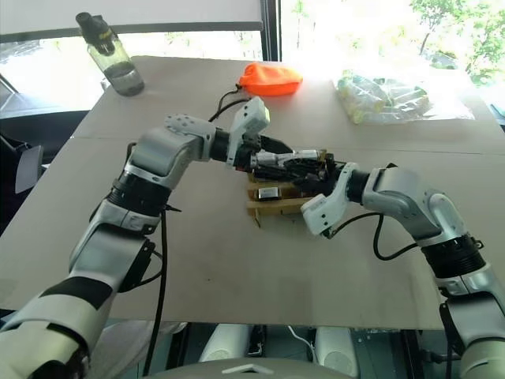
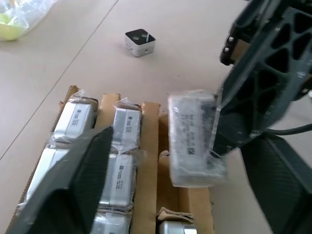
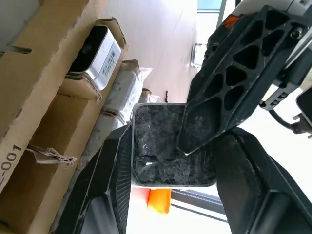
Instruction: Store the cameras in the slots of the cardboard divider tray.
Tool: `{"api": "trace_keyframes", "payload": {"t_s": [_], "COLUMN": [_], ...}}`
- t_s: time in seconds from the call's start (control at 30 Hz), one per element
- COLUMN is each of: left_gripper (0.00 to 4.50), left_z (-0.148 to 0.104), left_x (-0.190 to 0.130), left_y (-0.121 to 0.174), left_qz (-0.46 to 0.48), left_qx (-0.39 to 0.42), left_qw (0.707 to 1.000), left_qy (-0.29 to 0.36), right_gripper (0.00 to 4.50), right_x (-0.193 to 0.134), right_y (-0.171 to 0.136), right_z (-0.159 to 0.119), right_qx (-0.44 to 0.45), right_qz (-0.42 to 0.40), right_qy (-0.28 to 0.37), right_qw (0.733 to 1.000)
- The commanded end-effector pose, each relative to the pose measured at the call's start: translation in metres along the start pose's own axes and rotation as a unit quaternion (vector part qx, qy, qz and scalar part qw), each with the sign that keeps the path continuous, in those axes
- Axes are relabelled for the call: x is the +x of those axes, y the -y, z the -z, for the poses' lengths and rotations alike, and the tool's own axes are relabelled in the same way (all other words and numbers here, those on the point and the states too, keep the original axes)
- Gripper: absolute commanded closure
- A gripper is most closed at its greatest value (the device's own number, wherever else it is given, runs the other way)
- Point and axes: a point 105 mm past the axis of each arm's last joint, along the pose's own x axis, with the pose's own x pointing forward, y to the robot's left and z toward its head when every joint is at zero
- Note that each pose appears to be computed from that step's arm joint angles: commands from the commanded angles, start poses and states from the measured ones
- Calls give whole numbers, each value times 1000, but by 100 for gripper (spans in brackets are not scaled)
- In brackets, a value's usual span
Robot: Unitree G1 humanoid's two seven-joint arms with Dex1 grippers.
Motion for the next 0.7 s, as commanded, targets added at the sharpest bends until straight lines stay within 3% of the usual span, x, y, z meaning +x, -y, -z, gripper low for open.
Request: {"api": "trace_keyframes", "payload": {"t_s": [0.03, 0.13, 0.17, 0.33, 0.37, 0.5, 0.53, 0.63, 0.7], "left_gripper": [218, 363, 376, 376, 376, 376, 376, 376, 376], "left_z": [-12, -3, -2, -3, -3, -4, -6, -9, -10], "left_x": [-4, -2, -2, -1, -1, -3, -3, -3, -2], "left_y": [3, 12, 13, 12, 12, 10, 10, 11, 10], "left_qz": [4, 28, 28, 25, 24, 23, 25, 28, 27], "left_qx": [20, 19, 17, 16, 17, 23, 27, 32, 37], "left_qw": [1000, 999, 999, 1000, 1000, 999, 999, 999, 999], "left_qy": [15, -2, -1, -1, -1, -2, 0, 4, 6], "right_gripper": [266, 266, 266, 266, 186, 22, 4, 4, 4], "right_x": [-1, -1, -1, -1, -2, -5, -8, -16, -27], "right_y": [10, 11, 11, 9, 9, 10, 9, 7, 5], "right_z": [-2, -2, -2, -2, -3, -1, 1, 6, 9], "right_qx": [-8, -7, -6, 13, 16, 41, 53, 85, 165], "right_qz": [19, 21, 22, 26, 29, 38, 41, 46, 66], "right_qy": [4, 4, 4, -1, 0, -6, -12, -23, -28], "right_qw": [1000, 1000, 1000, 1000, 999, 998, 998, 995, 984]}}
